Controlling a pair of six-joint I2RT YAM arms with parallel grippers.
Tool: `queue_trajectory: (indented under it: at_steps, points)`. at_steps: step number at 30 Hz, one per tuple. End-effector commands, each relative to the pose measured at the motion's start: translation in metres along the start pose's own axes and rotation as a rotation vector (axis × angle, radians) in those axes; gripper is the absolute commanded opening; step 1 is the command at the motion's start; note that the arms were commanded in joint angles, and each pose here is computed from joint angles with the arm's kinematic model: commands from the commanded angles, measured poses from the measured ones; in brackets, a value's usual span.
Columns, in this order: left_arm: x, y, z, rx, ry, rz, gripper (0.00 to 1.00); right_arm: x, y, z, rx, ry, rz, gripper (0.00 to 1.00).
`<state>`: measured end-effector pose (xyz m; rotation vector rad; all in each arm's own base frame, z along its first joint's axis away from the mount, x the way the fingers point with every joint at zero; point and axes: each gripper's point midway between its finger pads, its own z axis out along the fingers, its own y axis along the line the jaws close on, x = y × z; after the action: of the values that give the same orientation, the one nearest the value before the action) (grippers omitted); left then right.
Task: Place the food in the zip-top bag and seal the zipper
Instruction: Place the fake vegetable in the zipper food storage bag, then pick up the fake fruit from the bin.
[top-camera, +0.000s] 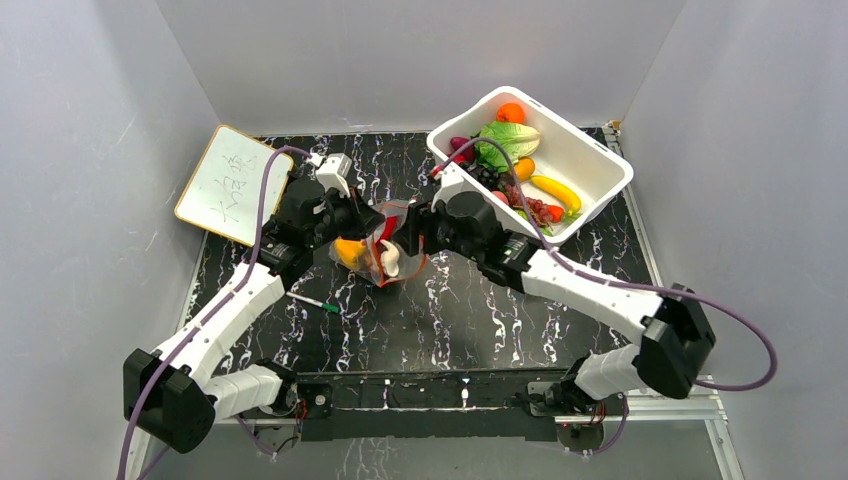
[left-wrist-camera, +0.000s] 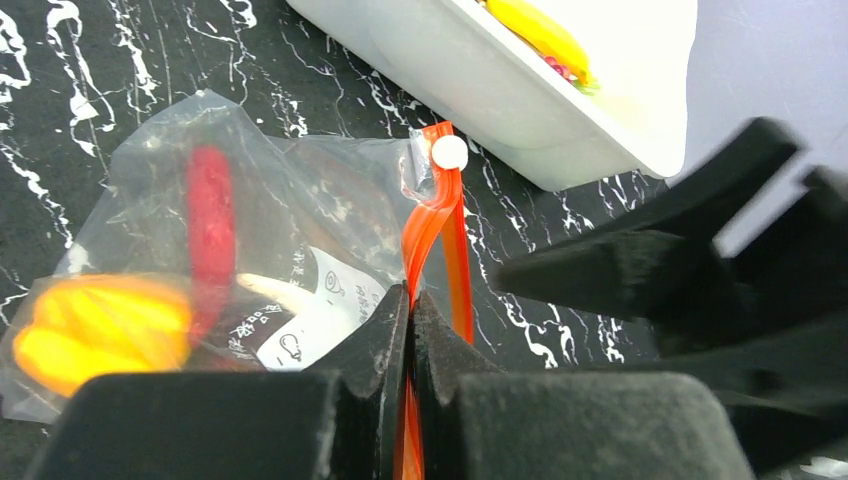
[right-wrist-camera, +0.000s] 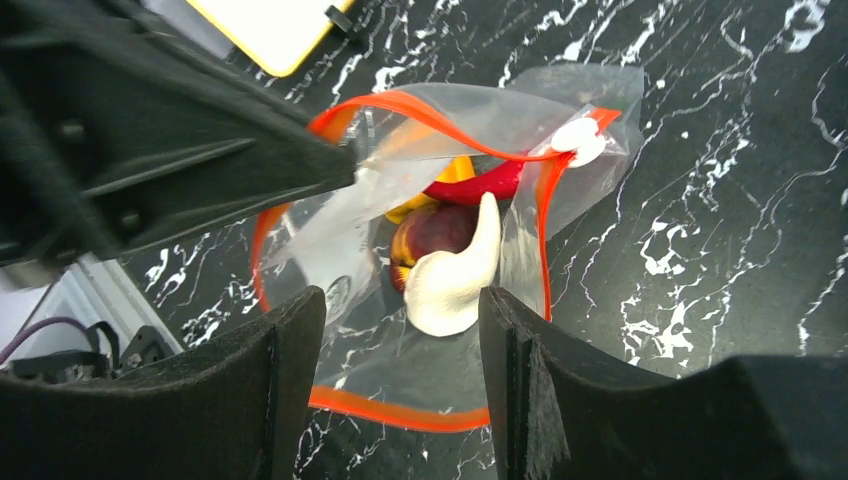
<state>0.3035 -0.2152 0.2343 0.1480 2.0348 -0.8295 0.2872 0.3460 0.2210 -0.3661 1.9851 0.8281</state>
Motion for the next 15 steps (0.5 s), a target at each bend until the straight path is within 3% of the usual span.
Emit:
queue_trajectory:
  at_steps: [1,9,15]
  points:
    - [0.001,0.008,-0.004,-0.031,-0.016,0.074,0.00,-0.044,0.017,-0.037,-0.041,-0.072,-0.103,0.55]
    - [0.007,0.008,-0.011,0.010,-0.038,0.194,0.00,-0.095,-0.024,-0.044,0.137,-0.163,-0.130,0.55]
    - [0.015,-0.005,-0.013,0.101,-0.001,0.236,0.00,-0.129,-0.108,-0.036,0.348,-0.174,-0.140,0.56]
